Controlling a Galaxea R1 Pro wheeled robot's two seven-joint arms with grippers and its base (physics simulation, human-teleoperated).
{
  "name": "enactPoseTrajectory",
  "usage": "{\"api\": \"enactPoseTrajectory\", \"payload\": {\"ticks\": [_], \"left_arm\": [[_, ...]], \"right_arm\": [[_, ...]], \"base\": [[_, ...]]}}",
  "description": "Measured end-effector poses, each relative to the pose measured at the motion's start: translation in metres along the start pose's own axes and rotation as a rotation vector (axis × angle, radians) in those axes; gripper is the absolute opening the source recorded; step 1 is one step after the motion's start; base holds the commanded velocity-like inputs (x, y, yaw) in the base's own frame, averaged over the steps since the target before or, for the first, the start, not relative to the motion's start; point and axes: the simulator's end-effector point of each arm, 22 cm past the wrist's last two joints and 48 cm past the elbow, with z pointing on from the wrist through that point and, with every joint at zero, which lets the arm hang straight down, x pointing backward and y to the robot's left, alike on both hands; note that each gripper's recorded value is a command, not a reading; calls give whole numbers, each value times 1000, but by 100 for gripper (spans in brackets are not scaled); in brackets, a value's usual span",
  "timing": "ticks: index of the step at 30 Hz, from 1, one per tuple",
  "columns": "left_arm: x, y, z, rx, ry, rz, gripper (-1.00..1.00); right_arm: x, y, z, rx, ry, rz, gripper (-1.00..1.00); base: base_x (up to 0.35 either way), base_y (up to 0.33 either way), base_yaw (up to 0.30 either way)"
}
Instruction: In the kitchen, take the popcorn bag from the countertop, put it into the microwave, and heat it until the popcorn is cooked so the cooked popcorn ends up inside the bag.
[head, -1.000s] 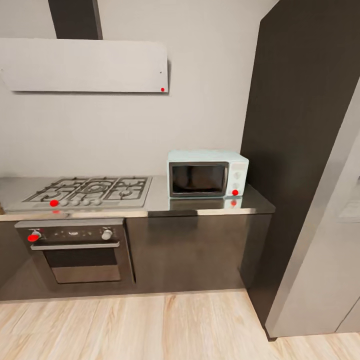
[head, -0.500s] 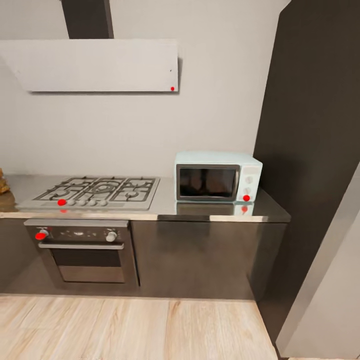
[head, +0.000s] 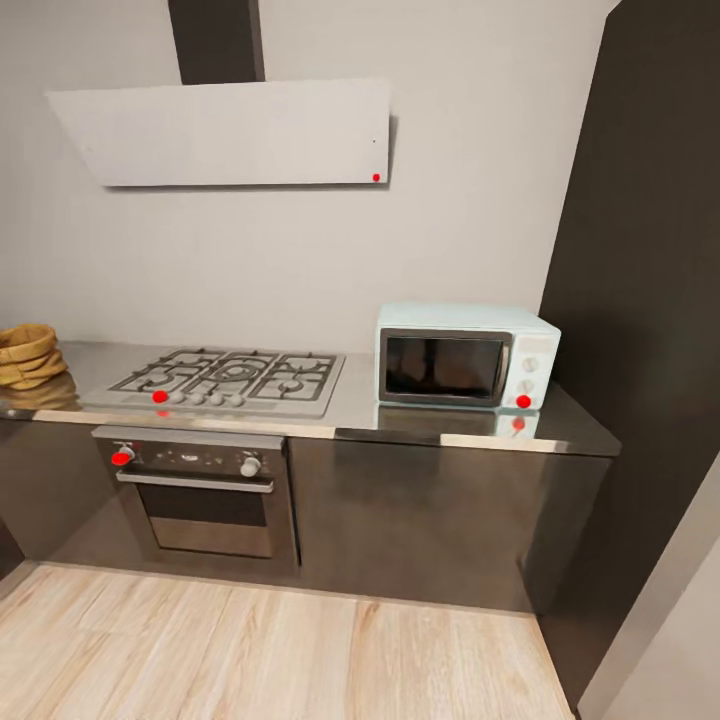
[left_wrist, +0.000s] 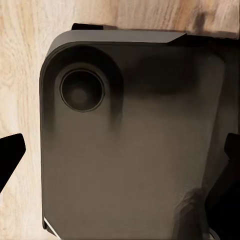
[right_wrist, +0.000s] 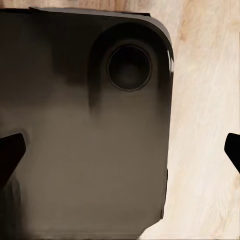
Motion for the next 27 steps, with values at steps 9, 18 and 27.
{"api": "enactPoseTrajectory", "payload": {"ticks": [9, 18, 27], "left_arm": [[-2, 1, 0, -5, -10, -2, 100], [-2, 1, 0, -5, -9, -2, 100], [-2, 1, 0, -4, -9, -2, 100]], "right_arm": [[40, -22, -5, 15, 64, -17, 100], [54, -58, -10, 54, 55, -42, 100], [50, -53, -10, 34, 38, -65, 100]], "base": [[0, 0, 0], [0, 0, 0], [11, 0, 0]]}}
